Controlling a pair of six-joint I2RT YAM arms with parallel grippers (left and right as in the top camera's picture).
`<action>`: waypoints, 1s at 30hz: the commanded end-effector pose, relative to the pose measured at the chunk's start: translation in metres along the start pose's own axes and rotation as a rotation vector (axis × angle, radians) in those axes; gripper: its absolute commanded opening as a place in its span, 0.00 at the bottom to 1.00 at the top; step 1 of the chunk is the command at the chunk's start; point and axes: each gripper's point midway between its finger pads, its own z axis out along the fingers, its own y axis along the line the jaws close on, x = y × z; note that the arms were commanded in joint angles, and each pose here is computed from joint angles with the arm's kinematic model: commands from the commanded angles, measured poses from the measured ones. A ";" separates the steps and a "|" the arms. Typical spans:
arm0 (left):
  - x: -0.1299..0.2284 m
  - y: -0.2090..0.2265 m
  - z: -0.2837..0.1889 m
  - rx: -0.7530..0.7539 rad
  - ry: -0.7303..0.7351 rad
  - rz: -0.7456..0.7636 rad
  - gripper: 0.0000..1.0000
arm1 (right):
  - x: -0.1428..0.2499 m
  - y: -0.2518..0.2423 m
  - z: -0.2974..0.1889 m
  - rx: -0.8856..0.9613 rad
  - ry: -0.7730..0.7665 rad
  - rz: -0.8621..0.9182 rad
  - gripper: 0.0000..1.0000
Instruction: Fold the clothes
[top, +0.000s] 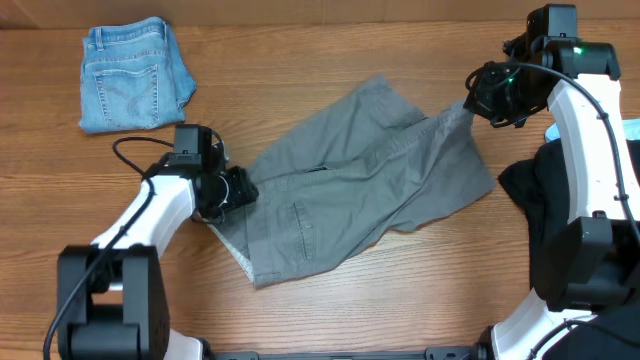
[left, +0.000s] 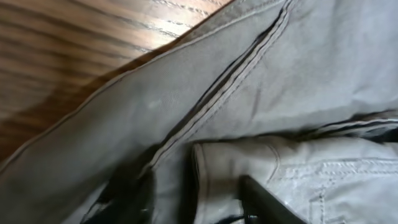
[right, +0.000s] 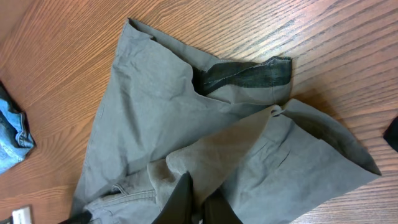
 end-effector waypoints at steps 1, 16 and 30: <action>0.003 -0.001 0.010 0.022 0.020 0.042 0.40 | -0.005 0.008 -0.013 -0.020 -0.033 -0.018 0.04; -0.009 -0.027 -0.030 0.086 -0.045 0.086 0.04 | -0.005 0.007 -0.013 -0.018 -0.030 -0.042 0.04; 0.037 0.013 -0.151 -0.239 -0.145 -0.011 0.05 | -0.038 0.022 -0.017 -0.069 -0.169 -0.092 0.04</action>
